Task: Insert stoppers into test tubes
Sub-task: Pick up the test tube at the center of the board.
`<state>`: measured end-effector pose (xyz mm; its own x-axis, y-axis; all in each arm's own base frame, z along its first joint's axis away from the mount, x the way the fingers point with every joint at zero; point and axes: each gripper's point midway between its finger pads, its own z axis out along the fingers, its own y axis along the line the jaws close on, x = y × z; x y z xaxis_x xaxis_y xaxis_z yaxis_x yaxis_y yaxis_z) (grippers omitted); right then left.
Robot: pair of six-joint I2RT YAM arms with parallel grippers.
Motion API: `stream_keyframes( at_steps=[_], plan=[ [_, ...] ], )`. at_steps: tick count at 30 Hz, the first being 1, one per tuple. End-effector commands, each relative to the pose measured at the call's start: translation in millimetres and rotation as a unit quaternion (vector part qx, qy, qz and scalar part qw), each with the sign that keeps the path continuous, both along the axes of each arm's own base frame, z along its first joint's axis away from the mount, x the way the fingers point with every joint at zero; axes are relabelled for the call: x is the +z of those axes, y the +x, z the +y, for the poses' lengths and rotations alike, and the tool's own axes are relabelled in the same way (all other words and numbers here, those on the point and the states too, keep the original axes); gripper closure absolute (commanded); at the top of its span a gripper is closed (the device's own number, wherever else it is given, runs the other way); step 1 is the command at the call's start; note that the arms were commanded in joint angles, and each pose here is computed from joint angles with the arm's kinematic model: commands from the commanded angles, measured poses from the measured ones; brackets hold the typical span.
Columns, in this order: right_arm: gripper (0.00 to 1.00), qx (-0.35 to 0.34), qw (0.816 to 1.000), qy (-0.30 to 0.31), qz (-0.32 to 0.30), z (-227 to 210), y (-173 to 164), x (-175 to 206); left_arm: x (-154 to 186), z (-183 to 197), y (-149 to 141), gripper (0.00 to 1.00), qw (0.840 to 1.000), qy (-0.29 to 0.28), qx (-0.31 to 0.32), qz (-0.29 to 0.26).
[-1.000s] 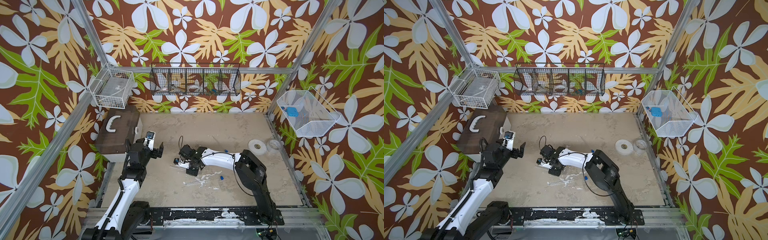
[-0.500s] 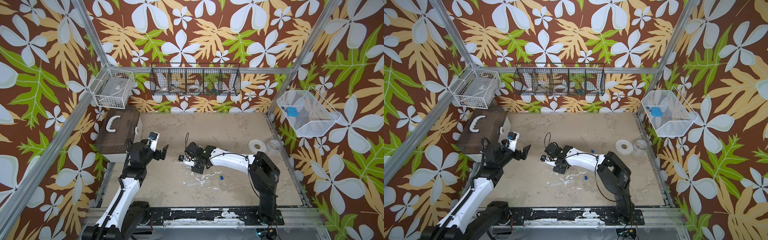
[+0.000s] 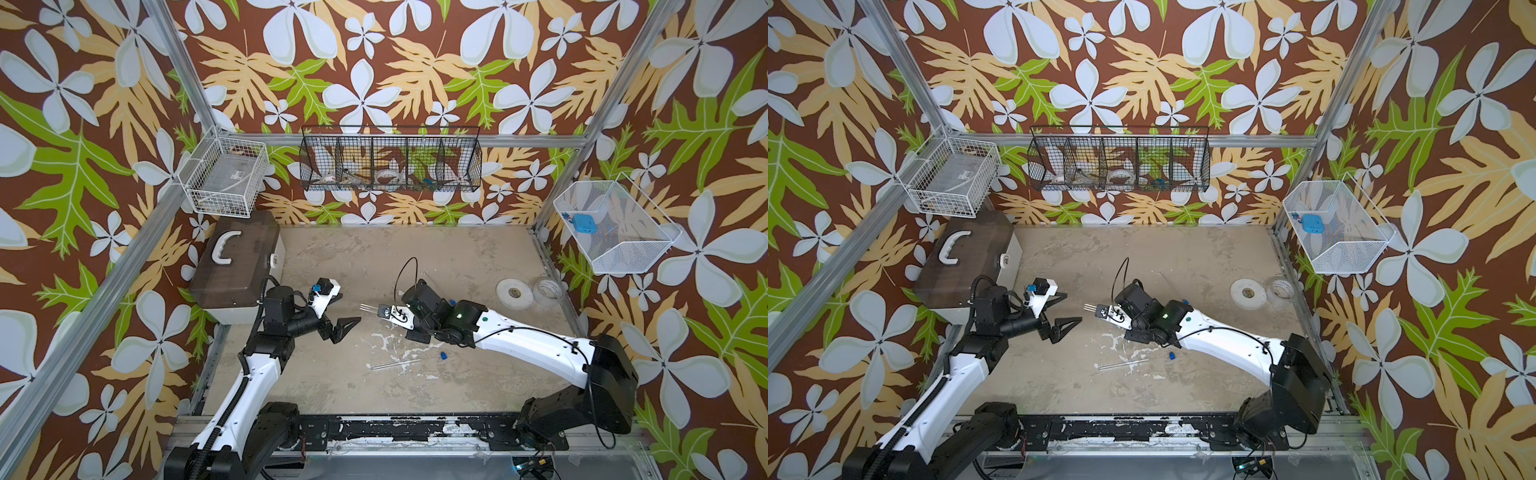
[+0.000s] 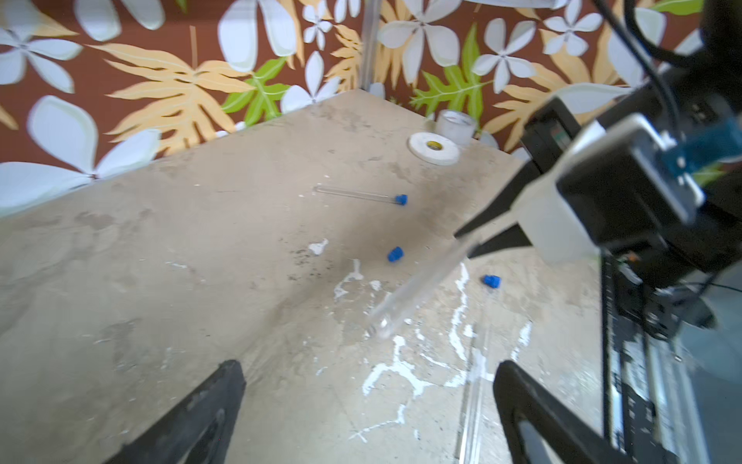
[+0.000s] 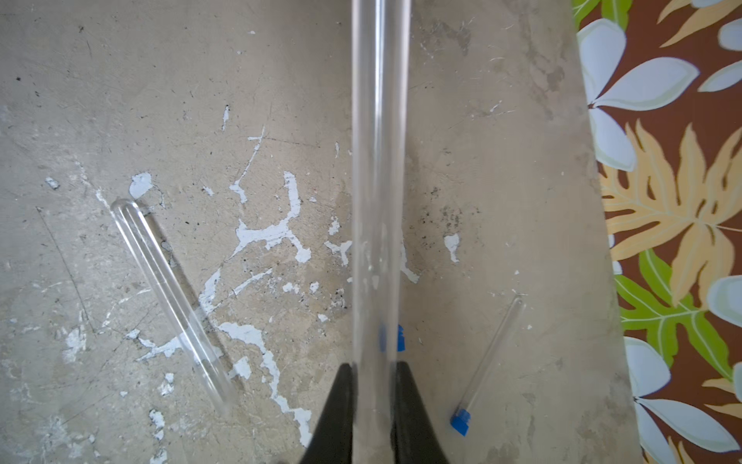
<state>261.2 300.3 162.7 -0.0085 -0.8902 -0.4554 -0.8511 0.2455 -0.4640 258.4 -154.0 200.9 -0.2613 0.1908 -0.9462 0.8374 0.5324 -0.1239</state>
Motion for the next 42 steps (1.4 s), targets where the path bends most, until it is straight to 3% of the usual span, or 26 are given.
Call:
stream_keyframes(
  at_steps=[1, 14, 26, 42],
  plan=[
    [0.85, 0.025, 0.999, 0.007, -0.048, 4, 1, 16, -1, -10, -21, 0.02, 0.997, 0.012, -0.070, -0.019],
    [0.85, 0.099, 0.991, -0.011, -0.083, 9, -30, 15, -28, -11, -29, 0.02, 0.984, 0.116, -0.121, -0.054],
    [0.85, 0.138, 0.987, -0.026, -0.072, 28, -44, 2, -45, -33, -55, 0.09, 0.979, 0.100, -0.178, -0.019],
    [0.86, 0.159, 0.985, -0.043, -0.051, 46, -51, -11, -45, -49, -63, 0.41, 0.977, 0.078, -0.200, -0.001]
  ],
)
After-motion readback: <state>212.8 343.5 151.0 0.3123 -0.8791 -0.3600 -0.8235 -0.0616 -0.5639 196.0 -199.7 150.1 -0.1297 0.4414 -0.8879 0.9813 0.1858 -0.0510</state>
